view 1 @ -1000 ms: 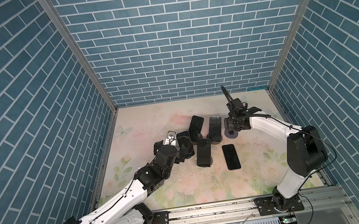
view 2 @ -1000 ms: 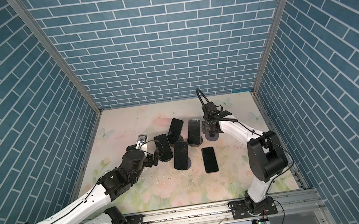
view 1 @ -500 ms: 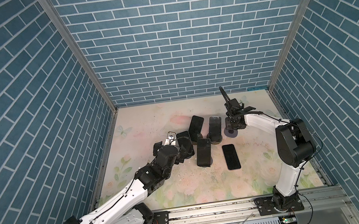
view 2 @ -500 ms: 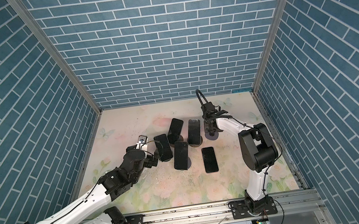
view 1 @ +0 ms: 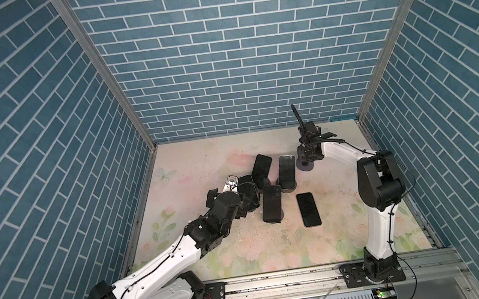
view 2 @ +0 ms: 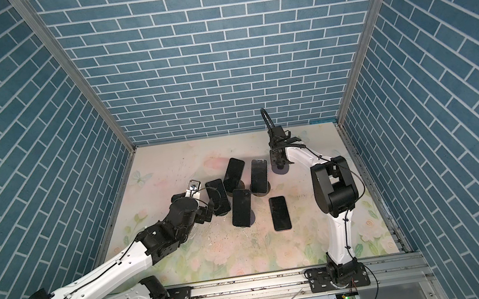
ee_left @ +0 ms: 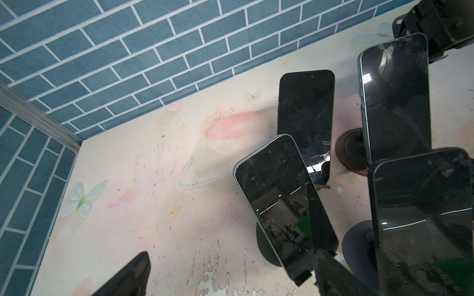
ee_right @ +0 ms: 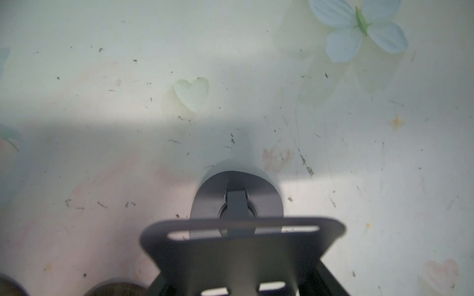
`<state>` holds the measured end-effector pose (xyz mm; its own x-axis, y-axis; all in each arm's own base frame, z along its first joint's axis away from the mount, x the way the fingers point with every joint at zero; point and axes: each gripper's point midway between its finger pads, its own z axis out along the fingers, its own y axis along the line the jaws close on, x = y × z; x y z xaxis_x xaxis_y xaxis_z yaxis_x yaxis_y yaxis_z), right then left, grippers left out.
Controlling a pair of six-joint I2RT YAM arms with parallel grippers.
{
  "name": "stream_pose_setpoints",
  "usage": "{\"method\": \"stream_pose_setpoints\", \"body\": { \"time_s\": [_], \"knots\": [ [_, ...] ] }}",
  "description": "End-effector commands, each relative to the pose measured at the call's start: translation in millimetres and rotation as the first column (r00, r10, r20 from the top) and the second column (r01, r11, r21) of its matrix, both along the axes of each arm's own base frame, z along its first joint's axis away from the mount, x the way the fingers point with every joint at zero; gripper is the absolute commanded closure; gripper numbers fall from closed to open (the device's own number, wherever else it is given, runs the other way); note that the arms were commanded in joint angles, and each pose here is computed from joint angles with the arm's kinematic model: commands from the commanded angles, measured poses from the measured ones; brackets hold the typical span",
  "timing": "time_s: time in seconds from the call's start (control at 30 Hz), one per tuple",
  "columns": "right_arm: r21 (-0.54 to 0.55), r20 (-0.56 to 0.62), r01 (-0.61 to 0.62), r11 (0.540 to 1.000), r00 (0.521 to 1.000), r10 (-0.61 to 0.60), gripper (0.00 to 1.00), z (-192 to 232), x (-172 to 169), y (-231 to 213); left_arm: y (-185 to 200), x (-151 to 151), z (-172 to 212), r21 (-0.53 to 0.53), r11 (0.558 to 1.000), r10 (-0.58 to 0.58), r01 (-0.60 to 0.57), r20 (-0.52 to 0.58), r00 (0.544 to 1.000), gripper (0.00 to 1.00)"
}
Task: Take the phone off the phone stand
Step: 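Move the open right gripper back above the empty grey stand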
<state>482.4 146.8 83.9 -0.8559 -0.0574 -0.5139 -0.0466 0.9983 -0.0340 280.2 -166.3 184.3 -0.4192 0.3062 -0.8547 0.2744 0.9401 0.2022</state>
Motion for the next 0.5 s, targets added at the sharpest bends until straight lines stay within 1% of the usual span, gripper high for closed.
{"method": "stream_pose_setpoints", "body": {
  "time_s": [0.0,0.07,0.17,0.23,0.3,0.37,0.47],
  "knots": [
    [-0.039,-0.030,-0.043,0.998,0.999,0.042,0.47,-1,3,-2,-2,2,11,0.004,1.000,-0.001,0.001,0.020,1.000,0.00],
    [-0.043,-0.038,-0.043,0.998,0.998,0.041,0.46,-3,3,-2,-2,2,11,0.002,1.000,-0.001,0.001,0.021,1.000,0.00],
    [-0.044,-0.038,-0.041,0.998,0.999,0.039,0.41,-2,3,-3,-2,1,12,-0.001,1.000,-0.002,0.002,0.022,1.000,0.00],
    [-0.046,-0.034,-0.040,0.998,0.999,0.038,0.36,0,4,-4,-2,1,11,-0.003,1.000,-0.002,0.002,0.019,1.000,0.00],
    [-0.046,-0.025,-0.037,0.998,0.999,0.036,0.27,6,5,-5,-2,0,12,-0.006,1.000,-0.002,0.002,0.018,1.000,0.00],
    [-0.048,-0.012,-0.036,0.998,0.999,0.035,0.22,14,5,-6,-1,0,12,-0.008,1.000,-0.003,0.003,0.017,1.000,0.00],
    [-0.051,0.016,-0.031,0.998,0.999,0.032,0.17,29,7,-9,0,-1,13,-0.013,1.000,-0.001,0.001,0.019,1.000,0.00]
  ]
}}
